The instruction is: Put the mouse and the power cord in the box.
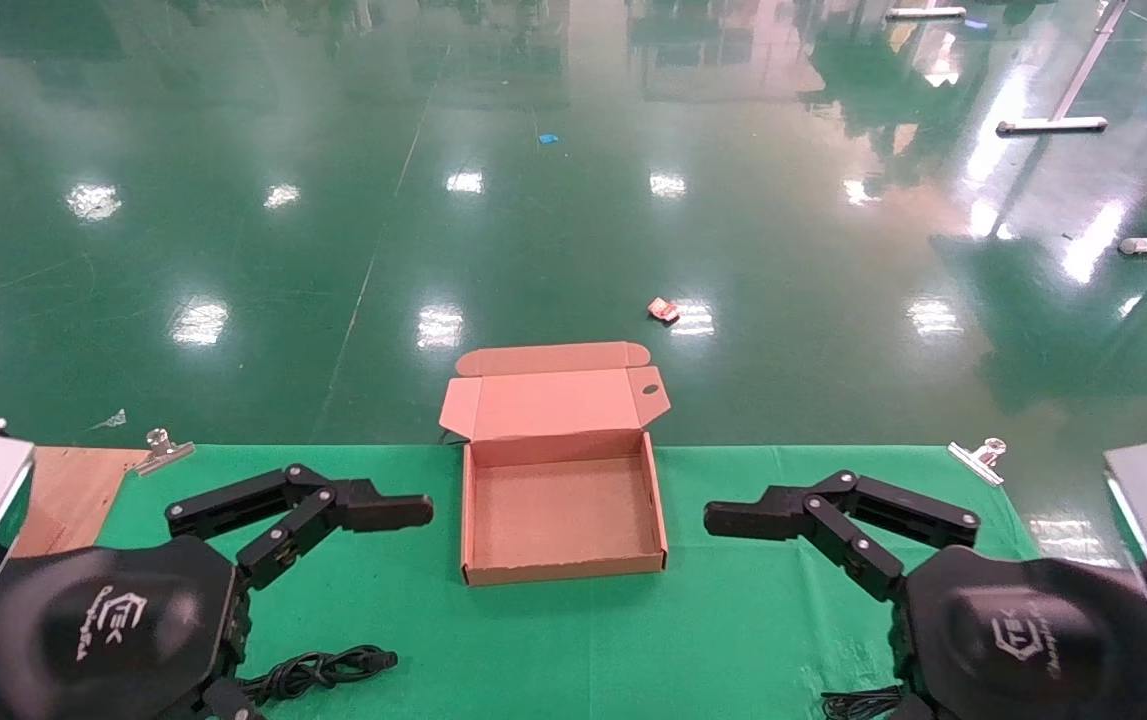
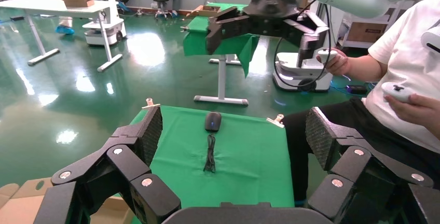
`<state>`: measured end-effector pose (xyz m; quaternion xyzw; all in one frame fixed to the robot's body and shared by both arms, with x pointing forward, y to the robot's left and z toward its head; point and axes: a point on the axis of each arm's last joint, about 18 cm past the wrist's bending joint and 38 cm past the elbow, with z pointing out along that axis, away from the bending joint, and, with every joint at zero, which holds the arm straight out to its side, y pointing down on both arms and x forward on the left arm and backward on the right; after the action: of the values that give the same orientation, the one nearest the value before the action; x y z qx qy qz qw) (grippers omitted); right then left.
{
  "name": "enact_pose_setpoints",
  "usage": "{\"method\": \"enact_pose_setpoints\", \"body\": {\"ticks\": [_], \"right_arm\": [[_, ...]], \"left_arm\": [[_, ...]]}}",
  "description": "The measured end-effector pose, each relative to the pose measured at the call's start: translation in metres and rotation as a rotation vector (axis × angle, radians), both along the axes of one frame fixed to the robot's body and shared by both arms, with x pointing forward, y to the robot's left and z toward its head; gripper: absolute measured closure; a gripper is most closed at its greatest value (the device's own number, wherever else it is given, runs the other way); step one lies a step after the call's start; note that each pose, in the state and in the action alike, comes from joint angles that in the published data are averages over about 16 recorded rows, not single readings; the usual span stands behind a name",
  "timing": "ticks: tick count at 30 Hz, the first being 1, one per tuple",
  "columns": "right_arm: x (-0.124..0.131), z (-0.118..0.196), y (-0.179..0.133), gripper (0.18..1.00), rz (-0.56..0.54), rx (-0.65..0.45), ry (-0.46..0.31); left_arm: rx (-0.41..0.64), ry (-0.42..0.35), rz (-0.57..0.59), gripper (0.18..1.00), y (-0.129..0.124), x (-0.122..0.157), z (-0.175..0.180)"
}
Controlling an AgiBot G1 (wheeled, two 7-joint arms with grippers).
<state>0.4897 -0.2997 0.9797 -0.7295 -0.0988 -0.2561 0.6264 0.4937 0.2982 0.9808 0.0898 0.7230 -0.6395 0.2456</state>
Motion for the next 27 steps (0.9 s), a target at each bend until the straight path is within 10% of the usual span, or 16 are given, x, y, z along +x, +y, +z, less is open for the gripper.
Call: {"method": "enact_pose_setpoints", "body": {"ticks": [27], "right_arm": [[0.173,-0.101,-0.015,0.178,-0.258,-0.982,-0.183]], "left_arm": [[0.684,0.074,0.483,0.184,0.065,0.17,-0.107]]}}
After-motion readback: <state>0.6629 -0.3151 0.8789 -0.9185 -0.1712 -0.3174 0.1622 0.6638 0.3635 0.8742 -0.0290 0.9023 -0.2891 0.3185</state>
